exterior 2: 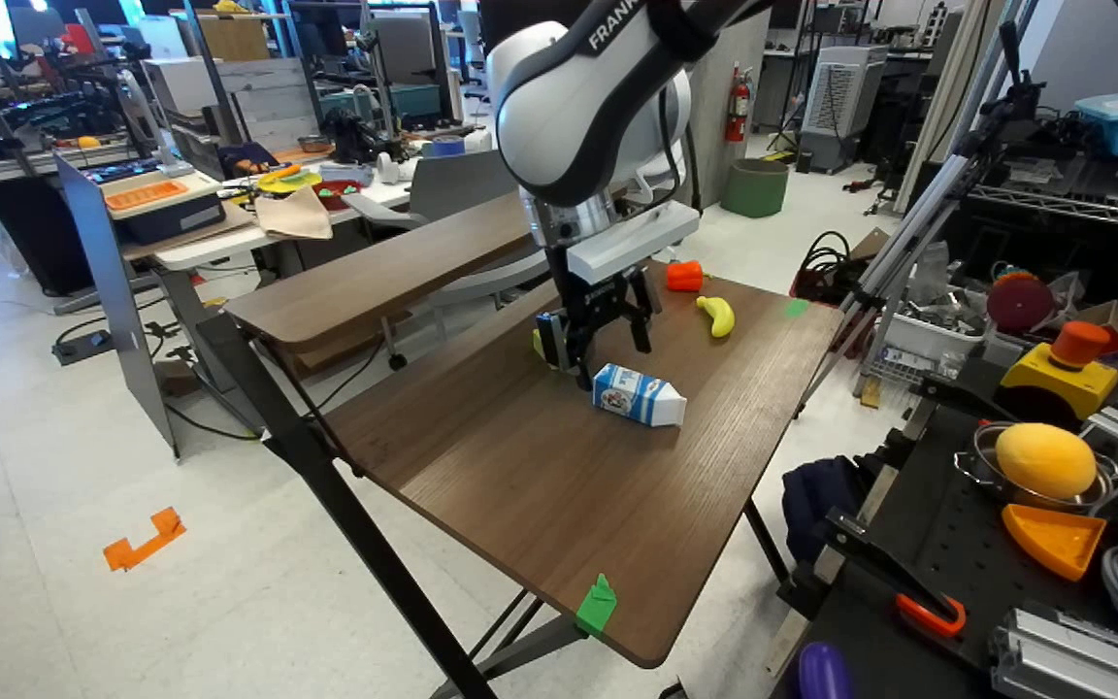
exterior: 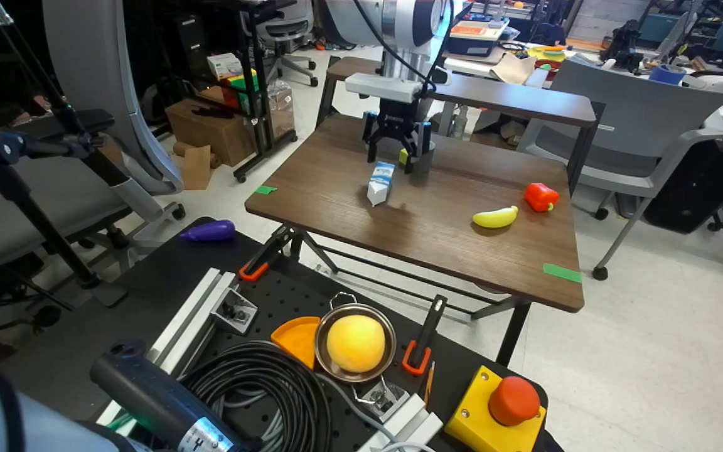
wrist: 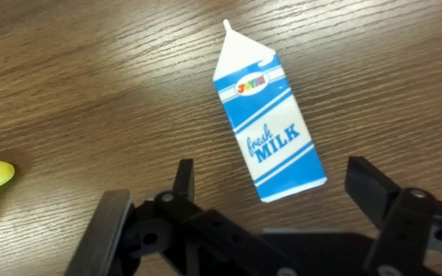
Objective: Move the milk carton to the left
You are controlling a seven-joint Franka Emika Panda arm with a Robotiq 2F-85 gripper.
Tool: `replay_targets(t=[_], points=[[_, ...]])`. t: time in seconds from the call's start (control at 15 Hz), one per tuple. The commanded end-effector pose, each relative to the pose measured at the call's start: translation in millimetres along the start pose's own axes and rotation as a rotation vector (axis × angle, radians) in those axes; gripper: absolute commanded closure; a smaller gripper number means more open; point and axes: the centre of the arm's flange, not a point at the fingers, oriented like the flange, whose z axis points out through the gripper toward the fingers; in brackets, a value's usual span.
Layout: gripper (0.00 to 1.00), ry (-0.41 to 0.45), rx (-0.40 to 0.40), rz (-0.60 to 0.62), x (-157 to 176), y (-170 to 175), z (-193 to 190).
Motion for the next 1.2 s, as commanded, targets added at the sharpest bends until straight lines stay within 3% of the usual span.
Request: replay_targets(t=[0.0,0.6,0.67,0.73,1.13], points=[[0.00,0.036,0.000,-0.033,-21.2,8.6,-10.1],[0.00,0.142,0.011,-0.077,-45.7,17.8,-10.8],[0.00,0.143,-0.001,-0.080,-47.6,18.1,-9.0],[0.00,0.115,0.015,-0.054,-27.2,10.7,-6.6],[0.00,0.115,0.008,-0.061,-33.8,13.0,-4.6]])
